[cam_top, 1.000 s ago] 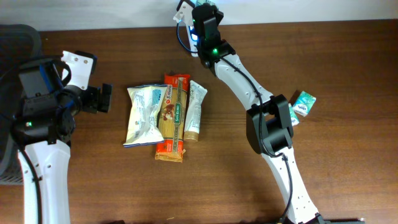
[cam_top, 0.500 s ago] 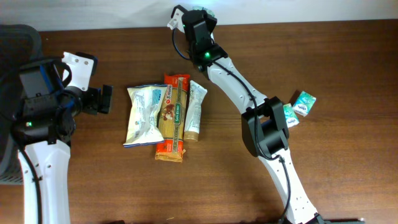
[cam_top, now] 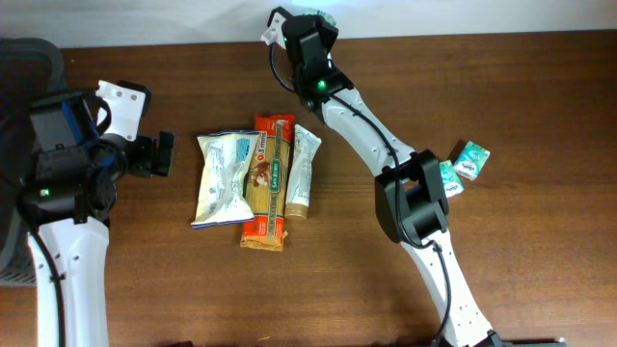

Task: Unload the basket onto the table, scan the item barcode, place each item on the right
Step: 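Carry the mint-green packet to the scanner and hold it over the window, then move the packet right and release it onto the scanned pile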

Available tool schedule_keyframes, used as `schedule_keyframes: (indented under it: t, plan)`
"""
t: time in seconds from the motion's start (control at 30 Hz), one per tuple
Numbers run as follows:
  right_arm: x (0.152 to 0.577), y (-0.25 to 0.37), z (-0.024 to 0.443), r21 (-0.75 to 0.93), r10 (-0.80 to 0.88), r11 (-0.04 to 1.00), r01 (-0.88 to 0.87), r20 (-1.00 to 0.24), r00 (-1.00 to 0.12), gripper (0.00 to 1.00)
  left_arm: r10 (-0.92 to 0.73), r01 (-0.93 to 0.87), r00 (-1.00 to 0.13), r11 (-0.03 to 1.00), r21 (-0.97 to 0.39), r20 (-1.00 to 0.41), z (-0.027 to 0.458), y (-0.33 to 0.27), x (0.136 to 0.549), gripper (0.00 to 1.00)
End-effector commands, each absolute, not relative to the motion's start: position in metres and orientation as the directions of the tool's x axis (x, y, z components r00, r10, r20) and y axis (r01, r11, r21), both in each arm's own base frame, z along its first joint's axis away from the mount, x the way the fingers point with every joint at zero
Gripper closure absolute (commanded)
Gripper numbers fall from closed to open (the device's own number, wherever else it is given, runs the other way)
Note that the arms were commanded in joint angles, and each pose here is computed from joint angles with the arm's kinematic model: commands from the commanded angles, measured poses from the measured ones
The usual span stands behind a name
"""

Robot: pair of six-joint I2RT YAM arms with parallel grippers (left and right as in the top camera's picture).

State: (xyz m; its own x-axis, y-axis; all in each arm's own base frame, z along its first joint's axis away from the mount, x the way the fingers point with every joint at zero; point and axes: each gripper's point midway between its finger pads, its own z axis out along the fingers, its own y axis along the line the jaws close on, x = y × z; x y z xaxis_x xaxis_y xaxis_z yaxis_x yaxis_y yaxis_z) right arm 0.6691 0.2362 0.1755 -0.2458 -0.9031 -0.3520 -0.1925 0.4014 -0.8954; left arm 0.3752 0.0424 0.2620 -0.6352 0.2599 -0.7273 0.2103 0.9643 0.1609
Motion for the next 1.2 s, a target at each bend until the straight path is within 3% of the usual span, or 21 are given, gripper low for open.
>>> schedule_keyframes:
  t: [0.0,0.17,0.23,0.33,0.4,0.53,0.67,0.8,0.97,1.17]
  plan:
    - [0.652,0.231,0.268,-0.808,-0.812,0.576,-0.124,-0.549,-0.198,0.96,0.275,0.216,-0.624,0.96,0.178,-0.732,0.267,0.043,0.373,0.01]
    - [0.585,0.233,0.327,-0.577,-0.668,0.731,-0.364,-0.715,-0.207,0.96,0.275,0.216,-0.623,0.96,0.178,-0.732,0.267,0.043,0.373,0.01]
    - [0.541,0.227,0.35,-0.392,-0.533,0.819,-0.418,-0.79,-0.302,0.96,0.275,0.216,-0.624,0.96,0.178,-0.732,0.267,0.043,0.373,0.01]
    - [0.467,0.205,0.375,-0.072,-0.274,0.924,-0.376,-0.809,-0.519,0.96,0.275,0.216,-0.624,0.96,0.178,-0.732,0.267,0.043,0.373,0.01]
    - [0.428,0.188,0.387,0.01,-0.224,0.93,-0.369,-0.778,-0.587,0.96,0.275,0.216,-0.624,0.96,0.178,-0.732,0.267,0.043,0.373,0.01]
    - [0.378,0.126,0.394,0.124,-0.036,0.978,-0.169,-0.694,-0.719,0.96,0.275,0.216,-0.624,0.96,0.178,-0.732,0.267,0.043,0.373,0.01]
    - [0.354,0.039,0.352,0.111,0.143,0.989,0.101,-0.492,-0.859,0.96,0.275,0.216,-0.624,0.96,0.178,-0.732,0.267,0.043,0.373,0.01]
    - [0.364,-0.01,0.306,0.077,0.262,0.965,0.252,-0.352,-0.898,0.96,0.275,0.216,-0.624,0.96,0.178,-0.731,0.267,0.043,0.373,0.01]
    - [0.366,-0.043,0.211,0.015,0.328,0.945,0.328,-0.114,-0.938,0.96,0.275,0.216,-0.624,0.96,0.178,-0.732,0.267,0.043,0.373,0.01]
    - [0.371,-0.069,0.119,0.003,0.328,0.945,0.328,-0.043,-0.944,0.96,0.275,0.216,-0.624,0.96,0.177,-0.731,0.267,0.043,0.373,0.01]
